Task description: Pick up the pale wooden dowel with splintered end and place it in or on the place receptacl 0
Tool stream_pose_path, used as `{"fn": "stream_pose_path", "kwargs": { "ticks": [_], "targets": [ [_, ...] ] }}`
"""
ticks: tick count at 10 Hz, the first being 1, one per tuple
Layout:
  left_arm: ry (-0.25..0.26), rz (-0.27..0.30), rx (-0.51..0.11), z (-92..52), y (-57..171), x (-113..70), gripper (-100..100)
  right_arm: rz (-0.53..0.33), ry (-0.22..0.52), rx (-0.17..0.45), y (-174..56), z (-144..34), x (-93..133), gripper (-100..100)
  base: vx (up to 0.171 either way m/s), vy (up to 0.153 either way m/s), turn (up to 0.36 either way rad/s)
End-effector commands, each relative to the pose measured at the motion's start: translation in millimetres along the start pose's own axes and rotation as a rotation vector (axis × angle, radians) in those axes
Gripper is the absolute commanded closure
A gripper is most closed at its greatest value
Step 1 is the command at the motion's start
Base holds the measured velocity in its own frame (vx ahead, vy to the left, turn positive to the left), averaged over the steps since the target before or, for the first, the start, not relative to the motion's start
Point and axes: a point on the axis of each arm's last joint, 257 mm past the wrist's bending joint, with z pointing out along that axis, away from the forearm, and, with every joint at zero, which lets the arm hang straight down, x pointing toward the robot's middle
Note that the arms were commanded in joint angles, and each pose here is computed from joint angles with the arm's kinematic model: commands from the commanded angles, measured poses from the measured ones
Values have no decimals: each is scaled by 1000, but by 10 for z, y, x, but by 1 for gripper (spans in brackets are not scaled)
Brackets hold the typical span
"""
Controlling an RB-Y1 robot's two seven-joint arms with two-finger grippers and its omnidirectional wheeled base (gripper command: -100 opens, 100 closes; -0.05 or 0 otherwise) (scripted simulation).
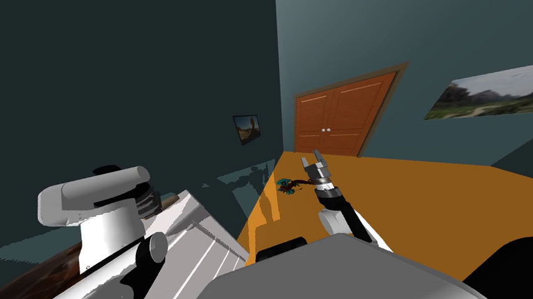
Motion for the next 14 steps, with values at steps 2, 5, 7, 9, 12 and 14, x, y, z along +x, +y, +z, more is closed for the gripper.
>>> {"fn": "stream_pose_path", "kwargs": {
  "ticks": [2, 5, 7, 9, 12, 14],
  "targets": [
    [0, 0, -2, -6, 5, -1, 0, 0, 0, 0, 0, 0, 0, 0, -2, -3, -1],
    [6, -11, 108, -140, -315, -43, 100, 0, 0, 0, 0, 0, 0, 0, -45, -46, -19],
    [12, -16, 168, -207, -497, -76, 100, 0, 0, 0, 0, 0, 0, 0, -71, -58, -60],
    [17, -21, 202, -251, -614, -118, 100, 0, 0, 0, 0, 0, 0, 0, -63, -32, -81],
    [30, -32, 213, -289, -729, -248, 100, 0, 0, 0, 0, 1, 1, 0, -101, -4, -177],
    [37, -38, 202, -295, -762, -336, 100, 0, 0, 0, 0, 1, 0, 0, -104, 5, -181]
  ]
}}
